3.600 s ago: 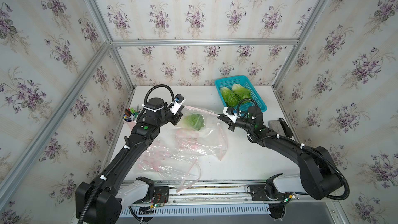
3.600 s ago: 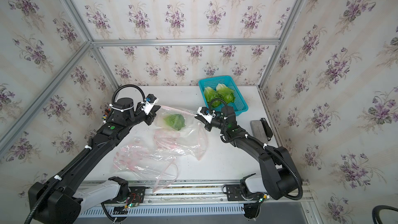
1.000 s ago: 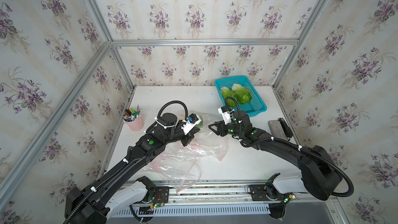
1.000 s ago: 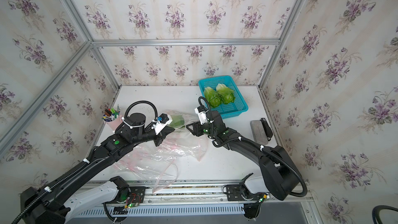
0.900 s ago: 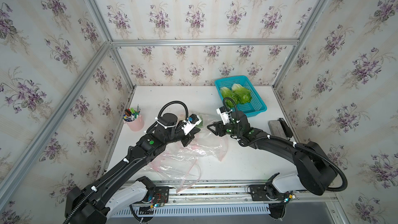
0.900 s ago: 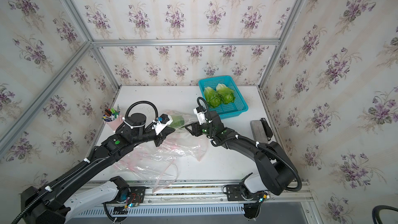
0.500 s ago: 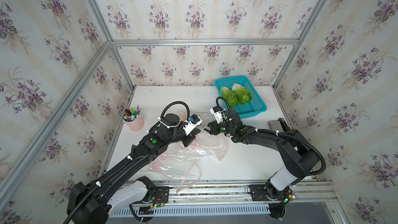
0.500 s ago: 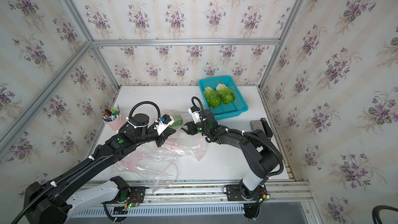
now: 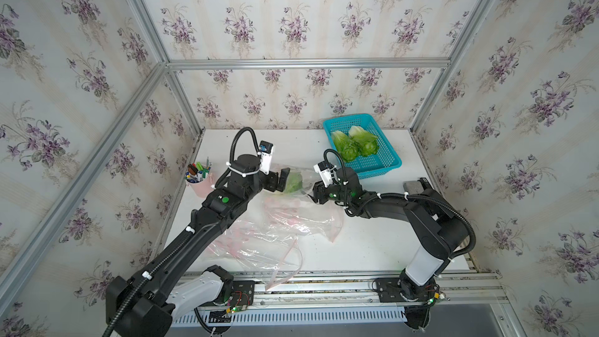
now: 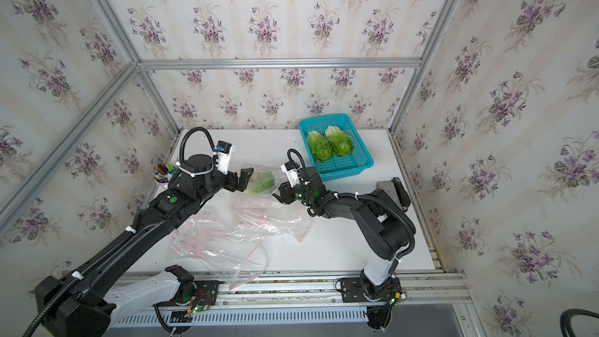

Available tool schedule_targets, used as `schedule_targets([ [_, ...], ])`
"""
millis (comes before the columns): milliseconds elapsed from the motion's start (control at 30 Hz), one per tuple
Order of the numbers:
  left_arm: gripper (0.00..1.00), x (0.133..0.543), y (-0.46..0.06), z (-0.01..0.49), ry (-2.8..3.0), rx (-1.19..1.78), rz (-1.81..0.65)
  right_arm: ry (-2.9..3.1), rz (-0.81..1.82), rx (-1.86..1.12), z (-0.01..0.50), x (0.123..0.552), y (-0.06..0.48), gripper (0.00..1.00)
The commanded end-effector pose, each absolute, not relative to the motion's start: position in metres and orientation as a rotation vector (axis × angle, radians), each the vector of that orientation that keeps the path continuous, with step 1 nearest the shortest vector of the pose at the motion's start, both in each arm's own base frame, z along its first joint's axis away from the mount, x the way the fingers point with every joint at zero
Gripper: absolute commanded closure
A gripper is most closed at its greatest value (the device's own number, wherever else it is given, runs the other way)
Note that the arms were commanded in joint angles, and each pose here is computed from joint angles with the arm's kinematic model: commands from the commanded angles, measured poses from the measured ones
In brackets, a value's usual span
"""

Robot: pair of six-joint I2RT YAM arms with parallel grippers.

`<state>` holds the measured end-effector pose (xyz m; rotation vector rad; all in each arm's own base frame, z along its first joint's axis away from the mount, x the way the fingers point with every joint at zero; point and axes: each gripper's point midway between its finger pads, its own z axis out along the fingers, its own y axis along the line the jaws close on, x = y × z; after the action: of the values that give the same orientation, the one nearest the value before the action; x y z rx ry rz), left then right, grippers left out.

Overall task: Open the zip-top bag and take out the chinese cabbages
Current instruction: Pick up the Chinese cabbage from the zipper food storage bag.

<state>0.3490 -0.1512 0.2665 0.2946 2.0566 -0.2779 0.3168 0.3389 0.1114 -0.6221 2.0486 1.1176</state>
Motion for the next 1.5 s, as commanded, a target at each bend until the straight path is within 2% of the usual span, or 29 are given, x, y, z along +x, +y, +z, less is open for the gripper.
schedule_targets([
  [0, 0.00, 0.356, -0.134, 0.233, 2.258, 0.113, -0.306, 1.924, 1.143, -0.652, 0.125, 0.319, 0.344, 0.39],
  [100, 0.01, 0.373, -0.125, 0.218, 2.319, -0.010, -0.352, 1.911, 1.162, -0.669, 0.121, 0.318, 0.348, 0.35],
  [167, 0.11, 0.385, -0.120, 0.205, 2.359, -0.076, -0.370, 1.921, 1.164, -0.679, 0.115, 0.321, 0.351, 0.34],
  [267, 0.38, 0.401, -0.121, 0.178, 2.449, -0.153, -0.434, 1.931, 1.184, -0.702, 0.107, 0.324, 0.358, 0.34],
  [400, 0.51, 0.415, -0.127, 0.149, 2.542, -0.193, -0.478, 1.943, 1.212, -0.702, 0.101, 0.332, 0.367, 0.34],
  [533, 0.58, 0.420, -0.135, 0.122, 2.620, -0.203, -0.510, 1.936, 1.197, -0.677, 0.105, 0.344, 0.371, 0.34],
  [733, 0.63, 0.419, -0.138, 0.089, 2.702, -0.224, -0.510, 1.985, 1.180, -0.700, 0.096, 0.358, 0.379, 0.33],
  [1133, 0.66, 0.413, -0.136, 0.063, 2.758, -0.235, -0.489, 2.052, 1.314, -0.700, 0.080, 0.335, 0.381, 0.34],
  [1467, 0.68, 0.411, -0.135, 0.067, 2.734, -0.230, -0.488, 1.932, 1.350, -0.770, 0.115, 0.330, 0.388, 0.34],
])
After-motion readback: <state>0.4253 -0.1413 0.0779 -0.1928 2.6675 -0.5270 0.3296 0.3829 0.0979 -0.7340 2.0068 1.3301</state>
